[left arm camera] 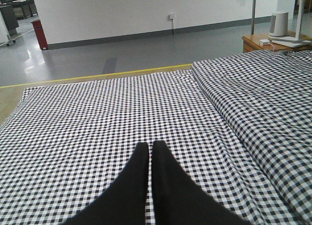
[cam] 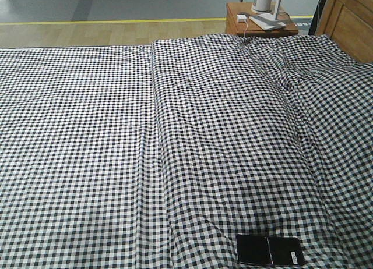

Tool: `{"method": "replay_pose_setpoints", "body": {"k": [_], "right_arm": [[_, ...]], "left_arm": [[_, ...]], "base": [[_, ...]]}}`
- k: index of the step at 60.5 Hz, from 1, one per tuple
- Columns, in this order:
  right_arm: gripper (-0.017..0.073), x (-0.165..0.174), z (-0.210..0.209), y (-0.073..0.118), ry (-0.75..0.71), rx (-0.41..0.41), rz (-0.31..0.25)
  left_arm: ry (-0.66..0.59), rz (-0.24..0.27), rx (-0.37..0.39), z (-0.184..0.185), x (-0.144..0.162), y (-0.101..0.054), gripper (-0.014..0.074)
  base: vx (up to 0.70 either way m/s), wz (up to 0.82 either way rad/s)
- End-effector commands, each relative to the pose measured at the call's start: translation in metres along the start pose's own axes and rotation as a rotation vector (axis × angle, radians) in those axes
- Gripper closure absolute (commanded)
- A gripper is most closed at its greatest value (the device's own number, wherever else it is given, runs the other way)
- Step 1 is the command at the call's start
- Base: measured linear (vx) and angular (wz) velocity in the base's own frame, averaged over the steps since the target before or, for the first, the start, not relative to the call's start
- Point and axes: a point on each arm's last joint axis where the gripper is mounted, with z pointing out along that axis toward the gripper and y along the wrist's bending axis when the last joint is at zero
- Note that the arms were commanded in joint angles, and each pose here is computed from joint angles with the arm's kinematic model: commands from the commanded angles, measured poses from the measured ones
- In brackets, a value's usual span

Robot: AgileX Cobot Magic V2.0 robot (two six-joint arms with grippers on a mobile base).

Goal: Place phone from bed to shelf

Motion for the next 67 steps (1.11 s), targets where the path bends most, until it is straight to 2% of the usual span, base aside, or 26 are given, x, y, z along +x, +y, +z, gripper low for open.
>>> {"method": "replay_pose_setpoints", "body": {"k": [1,44,51,62,67], "right_arm": [[0.0564,-0.006,-0.001,-0.001,-0.079,0.012,-0.022],[0.0564,-0.008,-0.001,-0.001,-0.11,0.015,-0.022],[0.0564,-0.02,-0.003,-0.002,-0.232,0.024,-0.022],[0.0564,-0.05,-0.015,-0.003,-0.537,0.045,-0.022],[0.0564,-0.068,-0.021,-0.003,-0.598,0.046,-0.016]], "left_arm": [[-0.107,-0.015,-0.011,-0.003,-0.014,0.002,0.0592],[-0.107,-0.015,-0.011,-0.003,-0.014,0.002,0.0592],[-0.107,-0.015,-0.011,-0.003,-0.014,0.002,0.0592],[-0.107,-0.015,-0.011,-0.003,-0.014,0.002,0.0592],[-0.107,-0.015,-0.011,-0.003,-0.014,0.002,0.0592]], "base": [[0.0,0.0],[0.0,0.0],[0.0,0.0],[0.0,0.0],[0.0,0.0]]}}
